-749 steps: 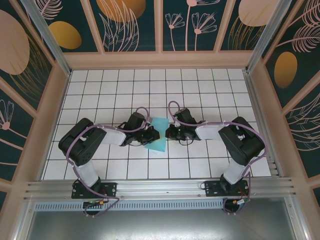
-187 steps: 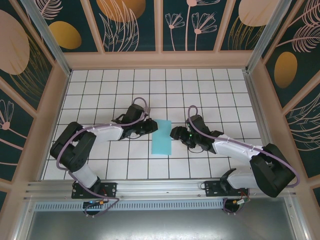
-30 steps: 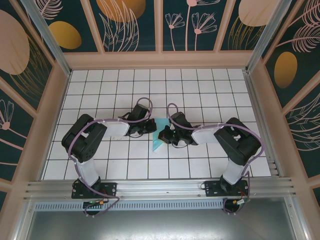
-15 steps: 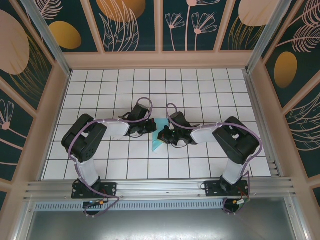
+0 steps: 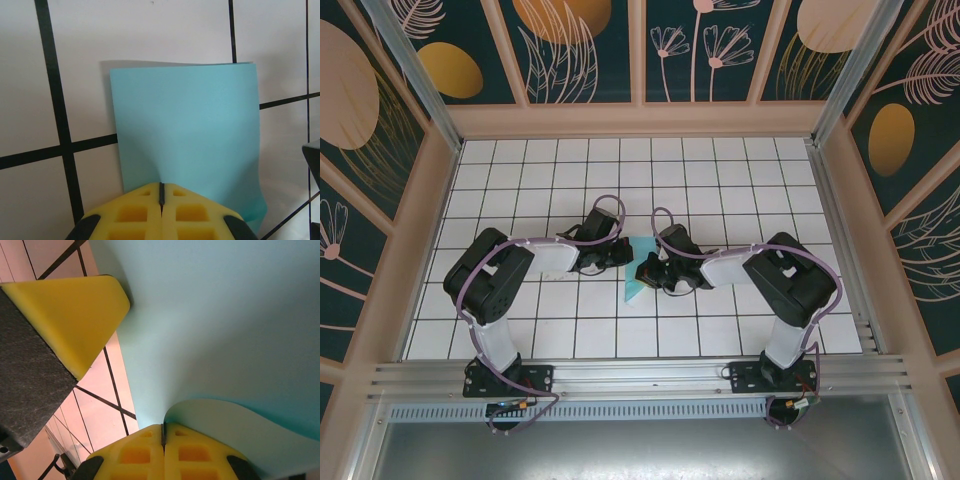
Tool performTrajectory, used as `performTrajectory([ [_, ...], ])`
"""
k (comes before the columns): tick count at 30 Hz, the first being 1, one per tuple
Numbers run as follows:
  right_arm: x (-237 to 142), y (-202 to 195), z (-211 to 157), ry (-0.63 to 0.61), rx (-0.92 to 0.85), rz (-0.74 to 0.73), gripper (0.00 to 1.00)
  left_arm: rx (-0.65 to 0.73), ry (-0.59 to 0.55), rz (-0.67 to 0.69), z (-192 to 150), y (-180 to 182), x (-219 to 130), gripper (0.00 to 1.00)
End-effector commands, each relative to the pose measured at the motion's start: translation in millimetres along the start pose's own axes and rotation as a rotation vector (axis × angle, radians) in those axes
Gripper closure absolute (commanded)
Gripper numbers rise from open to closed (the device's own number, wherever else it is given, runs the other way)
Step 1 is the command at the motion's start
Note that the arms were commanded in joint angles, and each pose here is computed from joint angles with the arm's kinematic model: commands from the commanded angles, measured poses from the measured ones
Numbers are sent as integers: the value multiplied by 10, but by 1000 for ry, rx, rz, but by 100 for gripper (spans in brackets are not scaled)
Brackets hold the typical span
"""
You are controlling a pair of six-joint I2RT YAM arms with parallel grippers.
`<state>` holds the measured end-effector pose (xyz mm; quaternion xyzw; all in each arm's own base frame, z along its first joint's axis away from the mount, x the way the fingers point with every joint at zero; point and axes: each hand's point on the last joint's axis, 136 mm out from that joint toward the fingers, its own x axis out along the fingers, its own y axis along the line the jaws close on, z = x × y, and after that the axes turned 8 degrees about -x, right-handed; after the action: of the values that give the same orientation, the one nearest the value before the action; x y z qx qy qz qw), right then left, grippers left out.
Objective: Fold a paper plane with a square sheet of paper (pick it up from the middle)
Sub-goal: Third fold the triangle at the center of the table.
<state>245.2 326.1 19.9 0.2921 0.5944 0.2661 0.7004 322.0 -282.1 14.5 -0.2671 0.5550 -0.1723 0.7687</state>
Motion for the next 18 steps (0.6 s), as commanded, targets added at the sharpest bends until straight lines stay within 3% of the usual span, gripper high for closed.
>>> performTrajectory([
  [1,49,17,5,13,-29,-3,98,-11,50,75,-155,250,99,93],
  [18,22,65,23,-6,-59,16,99,-15,54,75,-176,264,101,94],
])
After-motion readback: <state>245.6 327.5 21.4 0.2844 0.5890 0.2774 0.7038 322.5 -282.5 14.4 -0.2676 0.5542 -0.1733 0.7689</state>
